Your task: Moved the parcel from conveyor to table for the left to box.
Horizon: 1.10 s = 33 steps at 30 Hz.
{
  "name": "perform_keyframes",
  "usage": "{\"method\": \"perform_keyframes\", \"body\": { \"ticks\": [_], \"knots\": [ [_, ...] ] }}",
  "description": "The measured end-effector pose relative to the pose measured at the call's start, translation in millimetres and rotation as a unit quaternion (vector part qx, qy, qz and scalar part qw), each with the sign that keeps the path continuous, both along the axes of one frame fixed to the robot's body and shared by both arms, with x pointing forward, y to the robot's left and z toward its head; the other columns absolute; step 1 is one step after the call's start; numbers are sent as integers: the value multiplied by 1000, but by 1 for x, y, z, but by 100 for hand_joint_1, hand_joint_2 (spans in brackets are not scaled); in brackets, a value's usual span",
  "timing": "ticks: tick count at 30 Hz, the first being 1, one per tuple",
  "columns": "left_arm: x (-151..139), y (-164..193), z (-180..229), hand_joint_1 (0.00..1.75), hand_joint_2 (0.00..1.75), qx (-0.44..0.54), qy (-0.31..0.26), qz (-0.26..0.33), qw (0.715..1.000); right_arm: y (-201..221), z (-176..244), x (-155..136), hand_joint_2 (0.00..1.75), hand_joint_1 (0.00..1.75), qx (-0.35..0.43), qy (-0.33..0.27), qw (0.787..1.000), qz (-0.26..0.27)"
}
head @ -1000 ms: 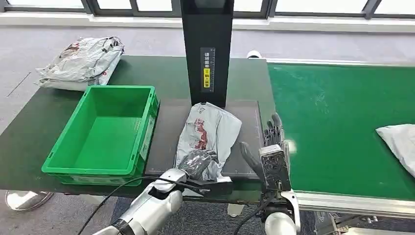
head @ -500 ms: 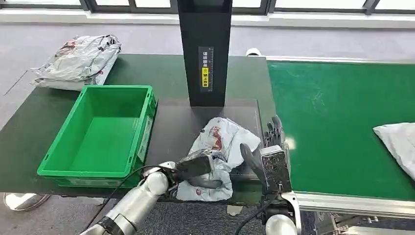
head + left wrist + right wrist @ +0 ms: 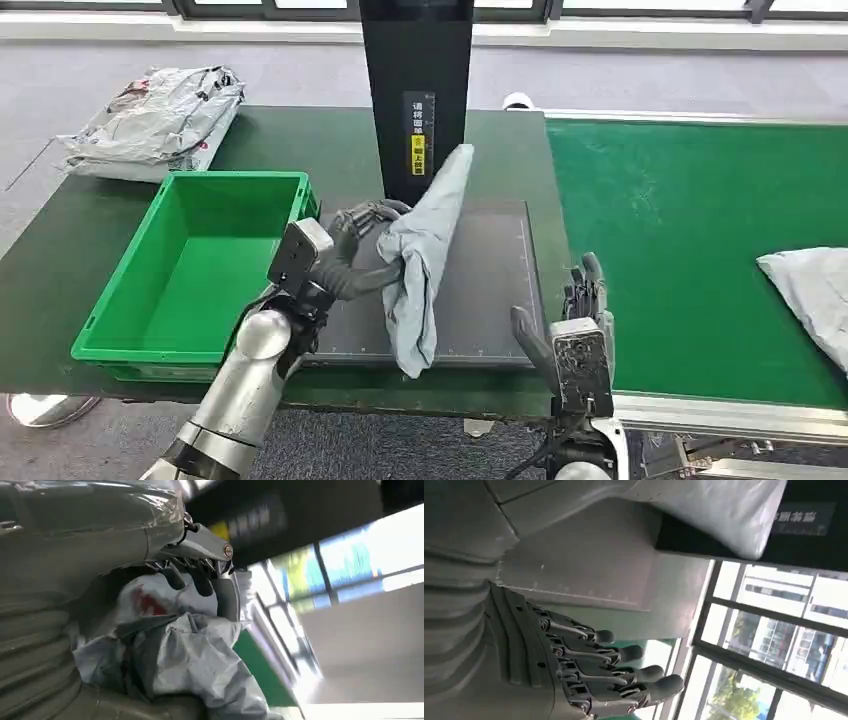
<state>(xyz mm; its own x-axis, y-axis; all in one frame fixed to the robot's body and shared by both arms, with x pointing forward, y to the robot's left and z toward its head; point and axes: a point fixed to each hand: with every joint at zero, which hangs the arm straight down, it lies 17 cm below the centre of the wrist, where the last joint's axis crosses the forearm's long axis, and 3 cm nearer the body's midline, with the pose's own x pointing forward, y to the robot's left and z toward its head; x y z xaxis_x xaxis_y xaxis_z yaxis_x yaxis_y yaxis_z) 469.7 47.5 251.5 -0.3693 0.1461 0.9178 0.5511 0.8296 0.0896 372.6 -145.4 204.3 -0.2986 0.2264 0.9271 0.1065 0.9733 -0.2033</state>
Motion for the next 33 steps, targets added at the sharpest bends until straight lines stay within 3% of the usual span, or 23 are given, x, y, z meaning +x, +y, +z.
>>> {"method": "perform_keyframes", "body": {
  "ticks": [4, 9, 13, 16, 19, 20, 21, 22, 24, 26, 27, 28, 31, 33],
  "knots": [
    [32, 38, 19, 175, 175, 95, -74, 159, 980, -7, -4, -9, 175, 0, -2, 5, 1000, -12],
    [62, 99, 60, 175, 175, 181, -148, 337, 912, -7, -5, -12, 175, 0, -3, 8, 1000, -11],
    [69, 126, 78, 175, 175, 204, -171, 396, 879, -6, -5, -11, 175, 0, -5, 11, 1000, -9],
    [74, 164, 95, 175, 175, 243, -196, 478, 821, -5, -4, -10, 175, 0, -5, 9, 1000, -6],
    [79, 195, 108, 175, 175, 266, -208, 526, 780, -5, -3, -9, 175, 0, -2, 9, 1000, -6],
    [80, 206, 110, 155, 175, 275, -210, 542, 766, -5, -3, -8, 175, 0, -1, 9, 1000, -6],
    [83, 217, 109, 0, 175, 286, -208, 556, 752, -6, -3, -8, 175, 0, -1, 9, 1000, -7],
    [88, 224, 105, 0, 175, 295, -198, 555, 752, -6, -4, -8, 175, 0, 0, 10, 1000, -8],
    [106, 223, 79, 0, 175, 309, -151, 509, 789, -6, -5, -9, 175, 0, -1, 11, 1000, -9],
    [122, 188, 29, 0, 175, 317, -84, 376, 867, -3, -7, -10, 175, 0, -5, 14, 1000, -1],
    [121, 172, 8, 0, 175, 324, -62, 323, 887, -2, -8, -9, 175, 0, -6, 15, 1000, 2],
    [118, 160, -9, 0, 0, 330, -46, 284, 899, -1, -9, -9, 175, 0, -7, 16, 1000, 4],
    [116, 152, -29, 0, 0, 327, -28, 260, 908, 2, -10, -9, 175, 0, -11, 18, 1000, 10],
    [108, 131, -48, 0, 0, 335, -15, 201, 920, 8, -12, -7, 175, 0, -16, 21, 999, 23]
  ]
}}
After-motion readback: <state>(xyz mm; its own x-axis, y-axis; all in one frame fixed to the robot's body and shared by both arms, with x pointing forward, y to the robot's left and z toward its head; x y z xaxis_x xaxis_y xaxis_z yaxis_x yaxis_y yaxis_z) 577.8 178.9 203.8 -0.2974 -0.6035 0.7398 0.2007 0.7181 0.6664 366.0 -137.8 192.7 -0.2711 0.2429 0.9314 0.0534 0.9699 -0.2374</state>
